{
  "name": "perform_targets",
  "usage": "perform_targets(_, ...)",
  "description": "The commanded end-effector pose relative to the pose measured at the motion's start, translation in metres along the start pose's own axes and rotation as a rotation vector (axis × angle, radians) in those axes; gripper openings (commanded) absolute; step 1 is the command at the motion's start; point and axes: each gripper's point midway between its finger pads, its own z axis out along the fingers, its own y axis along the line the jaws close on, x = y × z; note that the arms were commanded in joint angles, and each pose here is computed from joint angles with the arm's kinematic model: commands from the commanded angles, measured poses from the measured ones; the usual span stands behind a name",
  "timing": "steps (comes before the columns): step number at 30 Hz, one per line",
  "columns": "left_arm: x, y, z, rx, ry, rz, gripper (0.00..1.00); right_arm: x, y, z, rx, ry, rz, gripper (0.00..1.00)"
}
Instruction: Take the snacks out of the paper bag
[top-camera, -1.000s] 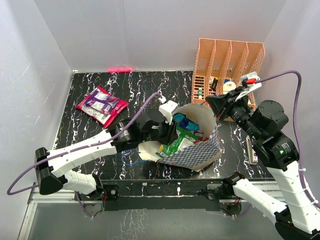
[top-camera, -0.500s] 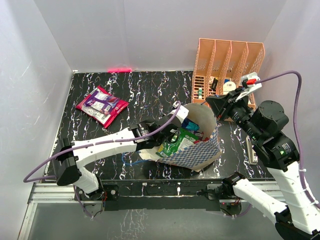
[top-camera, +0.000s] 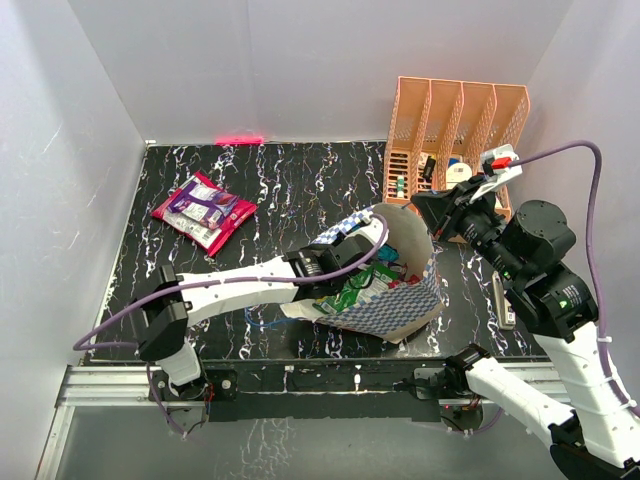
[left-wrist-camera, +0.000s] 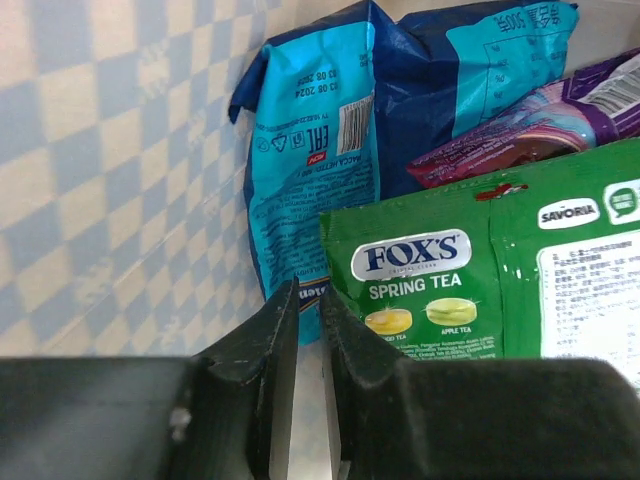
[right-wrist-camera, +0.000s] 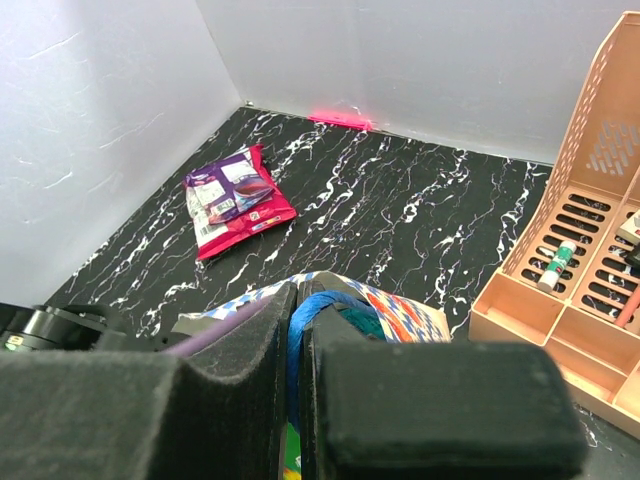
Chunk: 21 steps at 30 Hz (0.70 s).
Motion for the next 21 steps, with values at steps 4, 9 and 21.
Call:
perform_targets(4, -0.006, 0.011, 0.013, -0.095, -0.016, 0.067, 0.15, -0.049, 0.011, -0.009, -0.033, -0.179, -0.012, 0.07)
perform_targets(9, 0.000, 0.018, 0.020, -0.123, 0.007, 0.087, 0.21, -0.049, 0.012, -0.007, -0.040, -0.174, -0.011, 0.07)
perform_targets(21, -0.001, 0.031, 0.023, -0.159, 0.003, 0.107, 0.42, -0.047, 0.013, -0.006, -0.045, -0.166, -0.005, 0.07)
